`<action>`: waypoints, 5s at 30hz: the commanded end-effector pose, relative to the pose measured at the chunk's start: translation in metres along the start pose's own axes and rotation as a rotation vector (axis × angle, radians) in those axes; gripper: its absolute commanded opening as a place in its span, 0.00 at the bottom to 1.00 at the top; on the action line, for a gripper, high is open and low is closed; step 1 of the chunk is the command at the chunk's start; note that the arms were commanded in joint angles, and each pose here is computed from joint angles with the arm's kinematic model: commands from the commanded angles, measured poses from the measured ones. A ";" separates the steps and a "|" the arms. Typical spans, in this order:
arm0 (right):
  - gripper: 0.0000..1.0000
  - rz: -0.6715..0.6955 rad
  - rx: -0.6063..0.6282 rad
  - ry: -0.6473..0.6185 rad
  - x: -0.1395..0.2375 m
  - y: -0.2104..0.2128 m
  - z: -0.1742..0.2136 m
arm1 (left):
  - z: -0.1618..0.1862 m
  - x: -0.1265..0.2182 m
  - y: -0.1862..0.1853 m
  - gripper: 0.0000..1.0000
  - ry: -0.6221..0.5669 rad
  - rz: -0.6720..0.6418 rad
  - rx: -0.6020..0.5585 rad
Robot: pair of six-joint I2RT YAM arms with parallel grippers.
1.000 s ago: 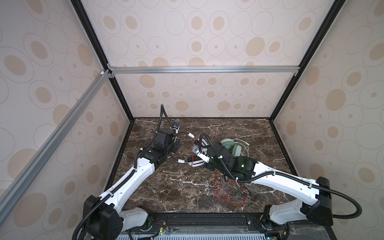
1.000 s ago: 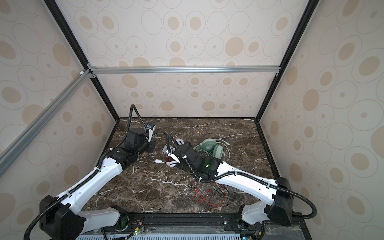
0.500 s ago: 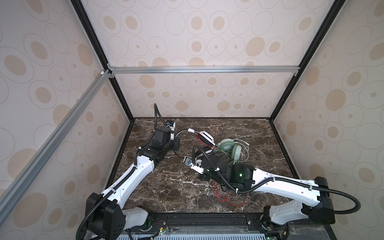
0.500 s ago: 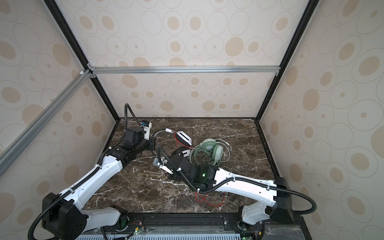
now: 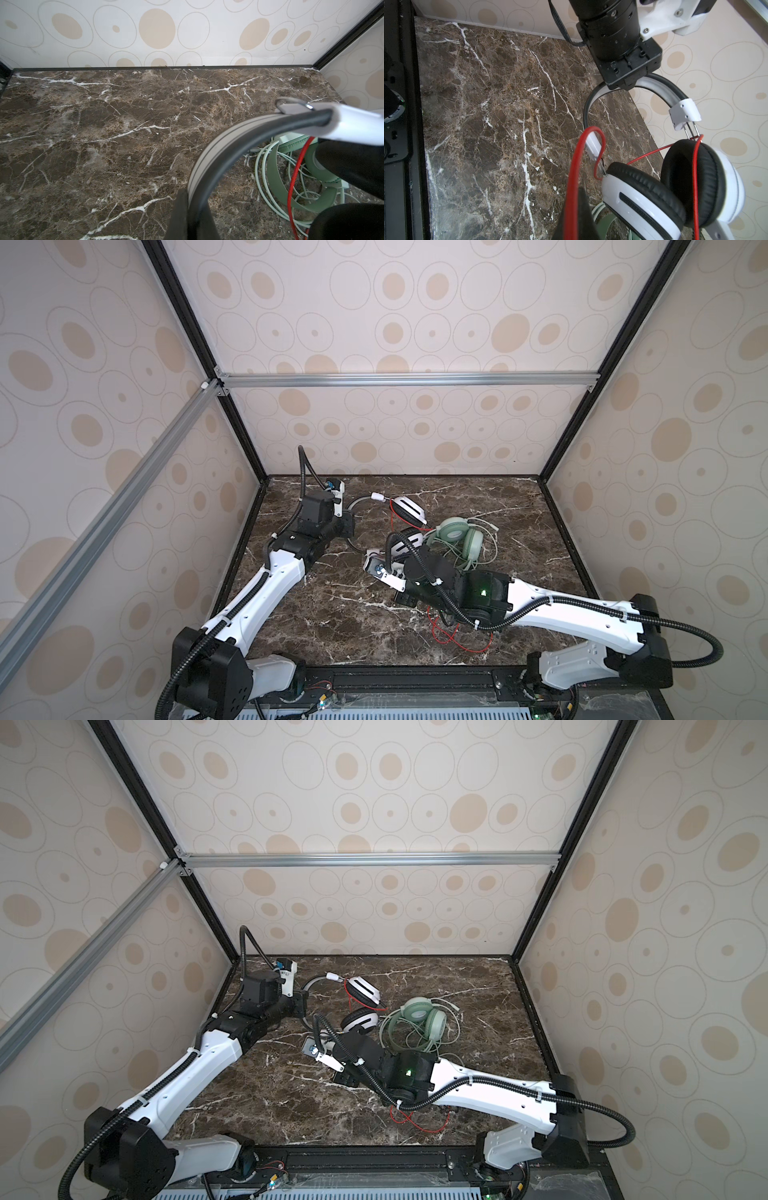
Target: Wrap the headphones
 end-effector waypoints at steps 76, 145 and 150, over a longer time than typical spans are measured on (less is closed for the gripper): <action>0.18 0.215 -0.296 0.131 -0.003 -0.186 0.076 | -0.001 0.106 -0.078 0.00 -0.185 0.415 -0.422; 0.03 -0.114 -0.815 -0.156 -0.107 -0.001 0.174 | -0.174 0.195 -0.111 0.00 -0.635 0.382 0.113; 0.00 -0.083 -0.698 -0.046 -0.094 0.018 0.168 | -0.177 0.182 -0.099 0.00 -0.665 0.293 0.145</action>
Point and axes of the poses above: each gripper's point midway between its finger pads, its own x axis back along the fingers, its own y axis along the line the jaws close on, z = x × y, the point moved 4 cm from there along x, back along the fingers, and after that the axes turned 14 degrees about x, right-handed, at the moved point
